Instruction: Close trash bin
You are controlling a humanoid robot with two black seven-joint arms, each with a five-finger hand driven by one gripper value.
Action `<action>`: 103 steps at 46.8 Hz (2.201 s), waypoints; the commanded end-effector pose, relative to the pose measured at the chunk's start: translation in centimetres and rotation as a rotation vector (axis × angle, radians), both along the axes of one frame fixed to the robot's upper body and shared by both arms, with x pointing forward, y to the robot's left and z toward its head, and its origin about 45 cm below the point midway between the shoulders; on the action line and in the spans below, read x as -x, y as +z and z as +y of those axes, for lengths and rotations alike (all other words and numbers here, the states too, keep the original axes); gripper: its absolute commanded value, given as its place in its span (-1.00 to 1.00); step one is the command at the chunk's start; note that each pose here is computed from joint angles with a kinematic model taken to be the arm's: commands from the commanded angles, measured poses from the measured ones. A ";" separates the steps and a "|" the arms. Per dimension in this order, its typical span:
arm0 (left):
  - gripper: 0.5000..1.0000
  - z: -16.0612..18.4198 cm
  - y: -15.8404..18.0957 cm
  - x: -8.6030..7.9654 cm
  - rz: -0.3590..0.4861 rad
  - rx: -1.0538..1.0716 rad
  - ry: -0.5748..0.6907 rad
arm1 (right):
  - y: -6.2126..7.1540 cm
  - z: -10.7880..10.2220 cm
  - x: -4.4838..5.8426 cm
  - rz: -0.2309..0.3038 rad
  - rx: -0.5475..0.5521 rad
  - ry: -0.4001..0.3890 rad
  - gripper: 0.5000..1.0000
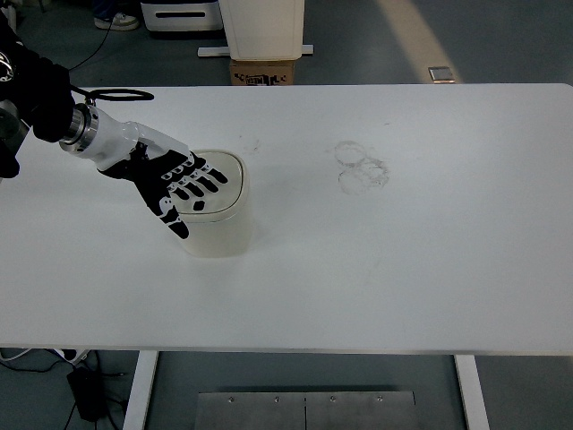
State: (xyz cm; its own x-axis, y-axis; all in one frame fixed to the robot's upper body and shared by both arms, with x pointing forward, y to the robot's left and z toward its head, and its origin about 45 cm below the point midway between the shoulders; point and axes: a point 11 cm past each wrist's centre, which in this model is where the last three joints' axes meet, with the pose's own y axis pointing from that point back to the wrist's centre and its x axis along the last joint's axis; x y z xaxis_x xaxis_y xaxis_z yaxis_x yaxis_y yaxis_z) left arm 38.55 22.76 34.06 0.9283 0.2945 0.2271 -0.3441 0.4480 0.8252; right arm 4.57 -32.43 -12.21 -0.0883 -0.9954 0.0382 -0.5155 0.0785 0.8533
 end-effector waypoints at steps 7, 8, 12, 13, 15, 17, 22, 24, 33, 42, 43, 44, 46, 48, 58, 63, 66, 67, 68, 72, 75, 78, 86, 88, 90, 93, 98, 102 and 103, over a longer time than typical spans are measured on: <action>1.00 0.0 0.6 -0.3 -0.015 0.005 0.003 | 0.0 0.0 0.0 0.000 0.000 0.000 0.97; 1.00 0.1 0.7 -0.3 -0.018 0.005 0.006 | 0.0 0.0 0.0 0.000 0.000 0.000 0.97; 1.00 0.1 1.3 -0.6 -0.033 0.015 0.012 | 0.0 0.0 0.0 0.000 0.000 0.000 0.97; 1.00 0.1 1.5 -0.6 -0.037 0.018 0.012 | 0.0 0.0 0.0 0.000 0.000 0.000 0.97; 1.00 0.1 1.9 -0.9 -0.049 0.020 0.014 | 0.0 0.0 0.0 0.000 0.000 0.000 0.97; 1.00 0.2 2.1 -1.0 -0.055 0.022 0.020 | 0.0 0.0 0.0 0.000 0.000 0.000 0.97; 1.00 0.4 2.6 -1.5 -0.068 0.029 0.035 | 0.0 0.0 0.0 0.000 0.000 0.000 0.97; 1.00 0.6 2.9 -1.9 -0.081 0.040 0.046 | 0.0 0.0 0.0 0.000 0.000 0.000 0.97; 1.00 1.9 4.1 -3.9 -0.131 0.138 0.130 | 0.0 0.0 0.0 0.000 0.000 0.000 0.97; 1.00 3.5 4.1 -5.7 -0.157 0.263 0.230 | 0.0 0.0 0.0 -0.002 0.000 0.000 0.97; 1.00 3.9 4.2 -6.0 -0.163 0.275 0.246 | 0.0 0.0 0.0 -0.002 0.000 0.000 0.97; 1.00 4.2 4.2 -6.3 -0.167 0.285 0.262 | 0.0 0.0 0.0 0.000 0.000 0.000 0.97; 1.00 4.9 4.4 -6.8 -0.179 0.309 0.289 | 0.0 0.0 0.0 -0.002 0.000 0.000 0.97; 1.00 5.4 4.8 -7.3 -0.195 0.337 0.314 | 0.0 0.0 0.0 -0.002 0.000 0.000 0.97; 1.00 6.2 6.3 -8.4 -0.265 0.513 0.361 | 0.0 0.0 0.0 -0.002 0.000 -0.001 0.97; 1.00 6.6 7.3 -8.7 -0.303 0.598 0.376 | 0.0 0.0 0.0 -0.002 0.000 -0.001 0.97; 1.00 7.1 8.1 -9.0 -0.332 0.682 0.396 | 0.0 0.0 0.1 -0.001 0.000 -0.002 0.97; 1.00 7.3 8.3 -9.1 -0.340 0.715 0.407 | 0.0 0.0 0.1 -0.001 0.000 -0.002 0.97; 1.00 7.7 8.5 -9.2 -0.348 0.749 0.420 | 0.0 0.0 0.1 -0.001 0.000 -0.002 0.97; 1.00 9.2 8.5 -9.5 -0.362 0.859 0.484 | 0.0 0.0 0.2 0.001 0.000 -0.002 0.97; 1.00 10.3 7.9 -9.6 -0.357 0.909 0.532 | 0.0 0.0 0.2 0.001 0.000 -0.002 0.97; 1.00 11.5 6.8 -9.6 -0.344 0.943 0.582 | 0.0 0.0 0.2 0.001 0.000 -0.002 0.97; 1.00 15.5 3.6 -9.0 -0.345 1.047 0.750 | 0.0 0.0 0.2 0.001 0.000 -0.002 0.97; 1.00 16.6 2.6 -8.8 -0.348 1.069 0.792 | 0.0 0.0 0.2 0.001 0.000 -0.004 0.97; 1.00 17.4 1.7 -8.5 -0.350 1.092 0.824 | 0.0 0.0 0.2 0.001 0.000 -0.004 0.97; 1.00 18.3 0.6 -8.0 -0.354 1.125 0.861 | 0.0 0.0 0.2 0.002 0.000 -0.004 0.97; 1.00 19.7 -0.8 -7.2 -0.368 1.169 0.917 | 0.0 0.0 0.2 0.002 0.000 -0.002 0.97; 1.00 20.9 -2.2 -6.5 -0.383 1.191 0.962 | 0.0 0.0 0.2 0.002 0.000 -0.002 0.97; 1.00 21.2 -2.6 -6.2 -0.384 1.195 0.974 | 0.0 0.0 0.2 0.002 -0.001 -0.004 0.97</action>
State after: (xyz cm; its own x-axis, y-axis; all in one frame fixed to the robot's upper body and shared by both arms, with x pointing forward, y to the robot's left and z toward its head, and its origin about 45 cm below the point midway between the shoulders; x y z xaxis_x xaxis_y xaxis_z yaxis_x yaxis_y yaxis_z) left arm 45.16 43.23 31.96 0.2515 0.8899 -0.3807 -0.9636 0.2669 -0.0126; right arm 4.33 -32.45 -12.22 -0.0923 -0.9950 0.0382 -0.5134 0.0804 0.8544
